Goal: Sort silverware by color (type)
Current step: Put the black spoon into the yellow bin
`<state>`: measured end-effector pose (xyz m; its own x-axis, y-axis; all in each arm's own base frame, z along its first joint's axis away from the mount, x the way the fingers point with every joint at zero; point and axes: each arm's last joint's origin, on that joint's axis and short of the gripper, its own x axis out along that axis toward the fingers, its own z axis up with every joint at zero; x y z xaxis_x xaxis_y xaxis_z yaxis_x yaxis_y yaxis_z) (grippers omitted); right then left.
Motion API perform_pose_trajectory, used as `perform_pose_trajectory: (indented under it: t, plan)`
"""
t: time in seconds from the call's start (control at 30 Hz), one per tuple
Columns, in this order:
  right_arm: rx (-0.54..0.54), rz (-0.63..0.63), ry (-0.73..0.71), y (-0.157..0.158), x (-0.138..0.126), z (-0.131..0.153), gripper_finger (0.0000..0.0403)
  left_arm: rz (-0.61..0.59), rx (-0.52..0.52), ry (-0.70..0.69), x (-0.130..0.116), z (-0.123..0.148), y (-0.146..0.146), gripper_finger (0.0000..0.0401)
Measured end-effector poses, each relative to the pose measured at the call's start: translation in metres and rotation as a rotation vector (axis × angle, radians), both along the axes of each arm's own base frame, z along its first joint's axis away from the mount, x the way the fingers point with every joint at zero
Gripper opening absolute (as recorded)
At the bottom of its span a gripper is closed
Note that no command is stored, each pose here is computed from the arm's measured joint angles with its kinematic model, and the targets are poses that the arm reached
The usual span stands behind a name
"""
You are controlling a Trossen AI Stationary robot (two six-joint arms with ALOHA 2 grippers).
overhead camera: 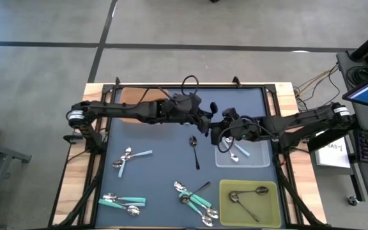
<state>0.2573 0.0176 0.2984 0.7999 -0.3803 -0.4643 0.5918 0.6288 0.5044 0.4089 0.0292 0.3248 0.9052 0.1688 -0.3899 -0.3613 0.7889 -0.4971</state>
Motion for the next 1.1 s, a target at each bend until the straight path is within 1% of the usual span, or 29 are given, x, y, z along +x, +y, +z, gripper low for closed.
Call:
perform_pose_trajectory:
  t: [0.1,0.2,0.27,0.37,0.53,0.67,0.77,0.83,0.93,1.07,1.1]
  plan:
    - [-0.012,-0.034,0.025,-0.004,-0.018,0.008,0.0008,-0.073,0.029,0.059,-0.004,-0.003,-0.003,0.0002]
    - [0.004,-0.038,0.061,-0.006,-0.037,0.013,0.0008,-0.096,0.06,0.101,-0.01,-0.001,-0.004,0.0002]
    - [0.05,0.021,0.086,-0.005,-0.048,0.016,0.0008,-0.114,0.078,0.128,-0.016,0.002,-0.003,0.0001]
    - [0.148,0.165,0.096,-0.001,-0.061,0.021,0.0008,-0.172,0.082,0.22,-0.021,-0.005,-0.004,0.0001]
    - [0.353,0.431,0.182,0.023,-0.065,0.014,0.0008,-0.224,0.081,0.389,-0.033,-0.016,-0.009,0.0001]
    - [0.478,0.558,0.309,0.05,-0.065,0.001,0.0008,-0.241,0.082,0.484,-0.04,-0.022,-0.01,0.0]
    - [0.529,0.646,0.425,0.074,-0.064,-0.013,0.0008,-0.245,0.085,0.496,-0.041,-0.022,-0.011,0.0]
    - [0.552,0.695,0.496,0.09,-0.064,-0.021,0.0008,-0.248,0.089,0.496,-0.041,-0.022,-0.011,0.0]
    - [0.589,0.718,0.578,0.107,-0.066,-0.03,0.0008,-0.252,0.097,0.494,-0.041,-0.022,-0.01,0.0]
    - [0.609,0.718,0.606,0.115,-0.067,-0.033,0.0008,-0.253,0.098,0.494,-0.041,-0.022,-0.01,0.0]
    - [0.617,0.74,0.623,0.118,-0.069,-0.034,0.0008,-0.252,0.098,0.494,-0.041,-0.022,-0.01,0.0]
